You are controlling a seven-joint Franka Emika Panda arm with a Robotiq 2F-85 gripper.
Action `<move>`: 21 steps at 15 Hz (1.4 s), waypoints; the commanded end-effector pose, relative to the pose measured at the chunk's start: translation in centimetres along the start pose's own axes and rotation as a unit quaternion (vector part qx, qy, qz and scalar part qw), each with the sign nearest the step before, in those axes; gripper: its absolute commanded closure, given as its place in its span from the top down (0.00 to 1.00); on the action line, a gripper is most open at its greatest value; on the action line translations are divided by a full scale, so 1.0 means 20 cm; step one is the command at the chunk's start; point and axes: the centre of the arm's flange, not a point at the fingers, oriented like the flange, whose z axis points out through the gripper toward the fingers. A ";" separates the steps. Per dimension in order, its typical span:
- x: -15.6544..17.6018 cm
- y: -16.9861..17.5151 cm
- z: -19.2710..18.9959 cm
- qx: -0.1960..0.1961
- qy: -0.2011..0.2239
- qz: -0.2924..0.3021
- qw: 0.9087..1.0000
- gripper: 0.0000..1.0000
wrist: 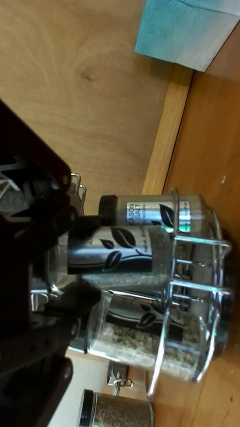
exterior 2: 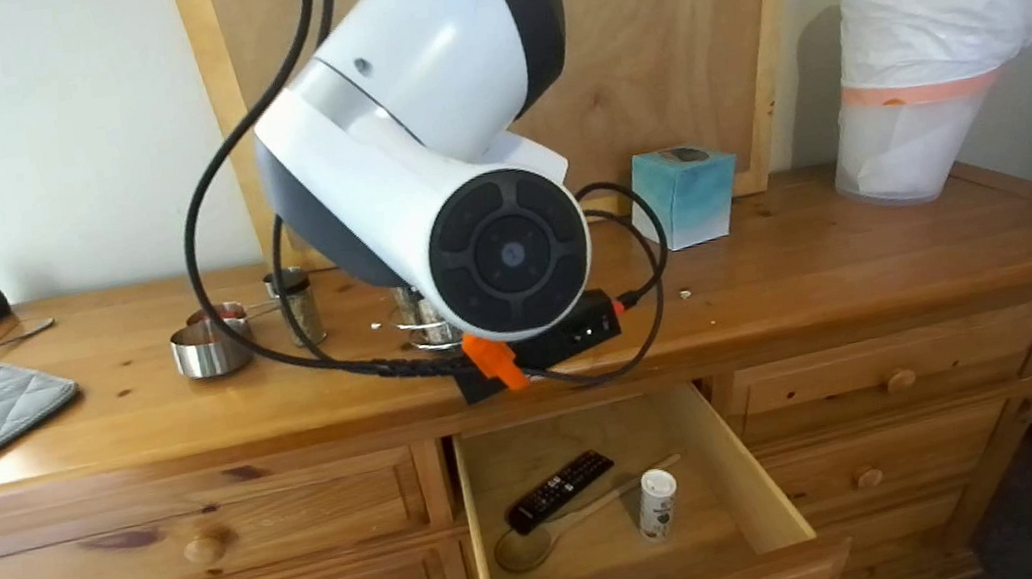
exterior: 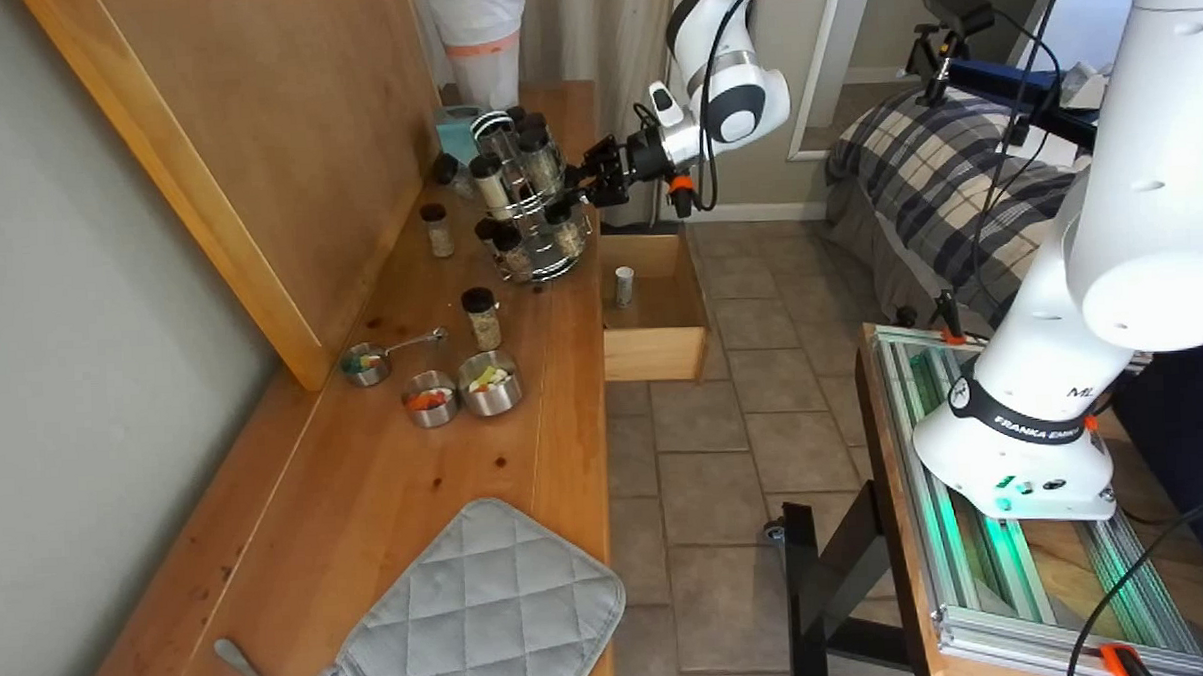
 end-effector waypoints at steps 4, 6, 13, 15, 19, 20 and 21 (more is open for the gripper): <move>0.01 0.07 -0.02 -0.030 -0.037 0.029 0.998 0.23; 0.00 0.07 -0.01 -0.033 -0.055 0.038 0.997 0.23; 0.01 0.08 0.03 -0.036 -0.090 0.058 0.994 0.23; 0.02 0.08 0.04 -0.036 -0.100 0.062 0.992 0.23; 0.03 0.09 0.05 -0.043 -0.119 0.065 0.990 0.23; 0.04 0.09 0.04 -0.041 -0.116 0.065 0.990 0.23; 0.06 0.09 0.04 -0.036 -0.111 0.066 0.991 0.23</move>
